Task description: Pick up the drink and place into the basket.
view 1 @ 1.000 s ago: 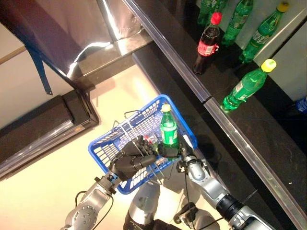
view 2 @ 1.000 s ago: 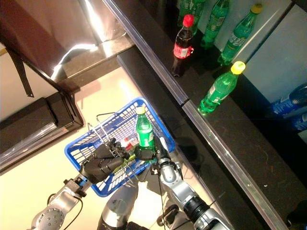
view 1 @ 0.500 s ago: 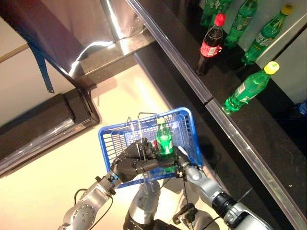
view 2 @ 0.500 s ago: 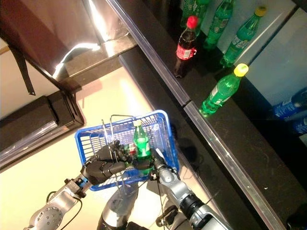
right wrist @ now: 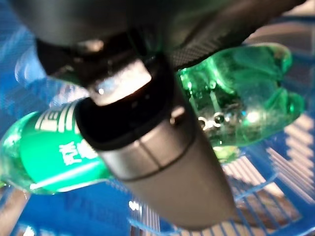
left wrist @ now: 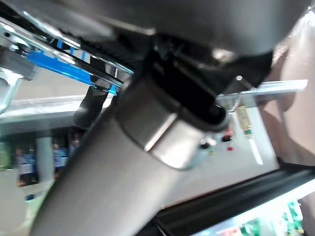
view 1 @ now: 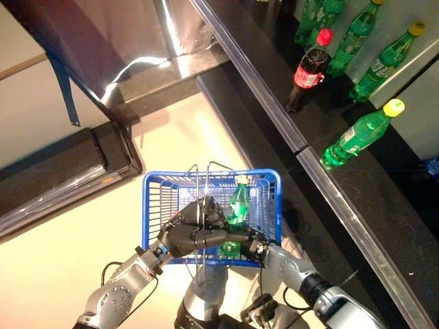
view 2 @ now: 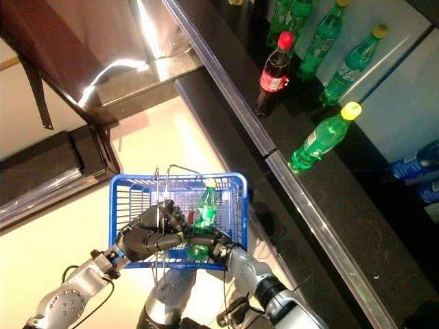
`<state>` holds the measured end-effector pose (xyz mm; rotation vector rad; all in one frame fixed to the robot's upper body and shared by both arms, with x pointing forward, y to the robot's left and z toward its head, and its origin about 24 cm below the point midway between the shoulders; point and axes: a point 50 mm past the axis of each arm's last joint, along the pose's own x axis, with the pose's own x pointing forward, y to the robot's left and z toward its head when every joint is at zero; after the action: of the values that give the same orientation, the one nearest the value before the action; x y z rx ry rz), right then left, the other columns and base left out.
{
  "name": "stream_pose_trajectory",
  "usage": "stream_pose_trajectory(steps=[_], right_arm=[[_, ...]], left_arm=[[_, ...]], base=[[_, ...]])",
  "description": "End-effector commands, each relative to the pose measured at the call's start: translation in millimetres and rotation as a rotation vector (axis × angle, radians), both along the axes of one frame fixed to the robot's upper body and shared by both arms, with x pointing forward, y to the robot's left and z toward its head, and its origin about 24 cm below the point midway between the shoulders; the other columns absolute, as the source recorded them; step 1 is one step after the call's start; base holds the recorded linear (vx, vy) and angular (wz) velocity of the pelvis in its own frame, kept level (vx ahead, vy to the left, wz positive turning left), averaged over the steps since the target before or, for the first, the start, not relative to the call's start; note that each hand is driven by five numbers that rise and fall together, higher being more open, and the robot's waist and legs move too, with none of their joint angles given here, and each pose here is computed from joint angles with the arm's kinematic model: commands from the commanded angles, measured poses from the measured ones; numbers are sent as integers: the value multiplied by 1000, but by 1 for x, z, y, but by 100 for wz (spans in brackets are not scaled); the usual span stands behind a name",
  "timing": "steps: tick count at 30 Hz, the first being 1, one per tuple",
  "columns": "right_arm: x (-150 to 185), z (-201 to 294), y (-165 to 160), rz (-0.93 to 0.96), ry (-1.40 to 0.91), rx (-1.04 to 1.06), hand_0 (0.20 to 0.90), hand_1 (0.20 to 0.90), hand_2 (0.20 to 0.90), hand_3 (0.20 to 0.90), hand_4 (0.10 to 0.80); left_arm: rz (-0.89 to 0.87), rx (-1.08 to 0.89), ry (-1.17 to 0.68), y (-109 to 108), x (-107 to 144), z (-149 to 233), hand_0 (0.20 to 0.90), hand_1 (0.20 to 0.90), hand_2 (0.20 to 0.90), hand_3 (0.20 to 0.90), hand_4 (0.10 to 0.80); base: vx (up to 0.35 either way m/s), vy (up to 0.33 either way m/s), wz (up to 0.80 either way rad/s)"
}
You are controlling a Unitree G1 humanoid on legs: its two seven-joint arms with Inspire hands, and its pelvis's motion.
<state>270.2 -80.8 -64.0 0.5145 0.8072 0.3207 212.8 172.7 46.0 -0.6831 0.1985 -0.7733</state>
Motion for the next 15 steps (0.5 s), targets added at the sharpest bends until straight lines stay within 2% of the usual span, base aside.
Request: stream_pose_trajectory(steps=[1,2,3,4,5,10,15], right_arm=[[-23,1,52,71,80,262,300,300,300,200,100],[-21,2,53,54,83,272,302,302,302,203,103],[-20,3,53,47,82,273,481,481,481,411,311],[-18,4,53,25,81,276,573,573,573,518,418],[-16,5,52,1,82,281,900,900,900,900,800],[-9,5,45,-110,96,293,900,900,900,900,800],[-9,6,47,-132,88,312,900,900,900,900,800]], left_arm=[[-350,-446,-696,-46,-18,122,300,300,300,200,100],[-351,-443,-694,-46,-18,122,300,300,300,200,100],[-351,-443,-693,-46,-18,122,300,300,300,200,100],[-353,-442,-690,-47,-18,122,300,300,300,200,100],[-353,-442,-688,-47,-18,122,300,300,300,200,100],[-352,-443,-682,-46,-18,124,300,300,300,200,100],[-350,-439,-675,-47,-18,125,300,300,300,200,100]], base=[[41,-8,0],[35,-6,0],[39,-3,0],[35,-2,0],[42,-6,0],[16,0,2],[25,-11,6]])
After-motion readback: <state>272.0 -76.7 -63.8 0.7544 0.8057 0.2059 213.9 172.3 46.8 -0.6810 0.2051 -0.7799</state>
